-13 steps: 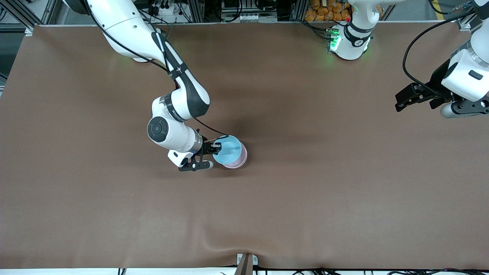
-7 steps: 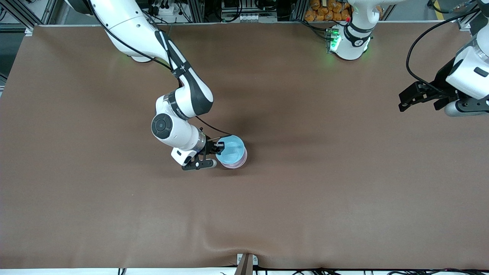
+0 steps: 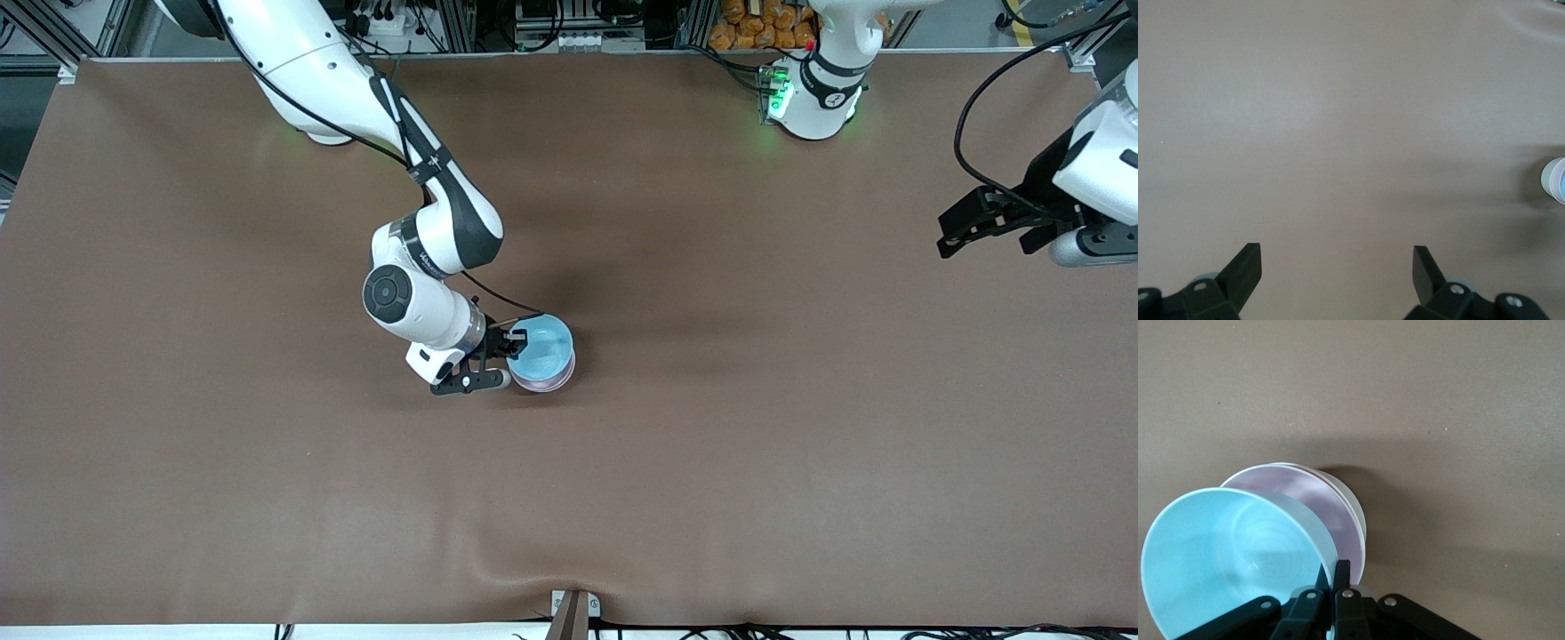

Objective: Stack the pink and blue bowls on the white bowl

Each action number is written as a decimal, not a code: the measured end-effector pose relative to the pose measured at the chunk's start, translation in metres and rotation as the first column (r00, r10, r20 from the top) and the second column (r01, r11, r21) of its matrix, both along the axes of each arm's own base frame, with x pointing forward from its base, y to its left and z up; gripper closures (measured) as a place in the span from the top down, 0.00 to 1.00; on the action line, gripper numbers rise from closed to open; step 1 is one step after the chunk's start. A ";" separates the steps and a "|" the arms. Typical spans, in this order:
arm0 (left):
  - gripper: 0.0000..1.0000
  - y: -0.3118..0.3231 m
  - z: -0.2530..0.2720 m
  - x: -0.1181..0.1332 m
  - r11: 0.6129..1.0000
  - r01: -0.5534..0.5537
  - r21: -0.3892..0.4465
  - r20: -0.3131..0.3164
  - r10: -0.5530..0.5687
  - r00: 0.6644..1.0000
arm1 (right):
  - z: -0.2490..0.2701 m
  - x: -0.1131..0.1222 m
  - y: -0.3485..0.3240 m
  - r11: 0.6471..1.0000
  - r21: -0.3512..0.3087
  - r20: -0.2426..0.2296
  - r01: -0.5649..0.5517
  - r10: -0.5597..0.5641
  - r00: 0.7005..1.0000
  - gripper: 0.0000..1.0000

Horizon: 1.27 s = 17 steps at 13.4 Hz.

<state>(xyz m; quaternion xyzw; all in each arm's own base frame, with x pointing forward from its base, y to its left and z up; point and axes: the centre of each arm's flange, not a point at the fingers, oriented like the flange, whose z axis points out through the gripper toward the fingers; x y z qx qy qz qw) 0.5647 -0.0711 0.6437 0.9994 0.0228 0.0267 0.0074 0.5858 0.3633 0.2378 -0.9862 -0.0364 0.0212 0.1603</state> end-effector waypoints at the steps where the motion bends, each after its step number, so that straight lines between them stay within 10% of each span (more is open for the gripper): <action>1: 1.00 0.002 0.001 0.000 1.000 0.015 0.001 0.001 -0.015 1.000 | 0.000 0.000 0.000 1.000 0.000 0.001 0.000 0.000 1.000 0.09; 9: 1.00 0.005 -0.003 -0.035 1.000 0.021 0.019 -0.030 -0.020 0.999 | 0.029 0.026 -0.035 0.998 0.008 0.034 0.058 -0.058 0.998 0.98; 13: 1.00 0.007 -0.004 -0.037 1.000 0.017 0.020 -0.039 -0.017 0.999 | 0.131 0.060 -0.151 0.994 -0.005 0.024 0.106 -0.106 0.994 1.00; 17: 1.00 0.009 -0.005 -0.037 1.000 0.014 0.020 -0.041 -0.014 0.999 | 0.248 0.042 -0.280 0.986 -0.139 0.050 0.091 -0.085 0.995 1.00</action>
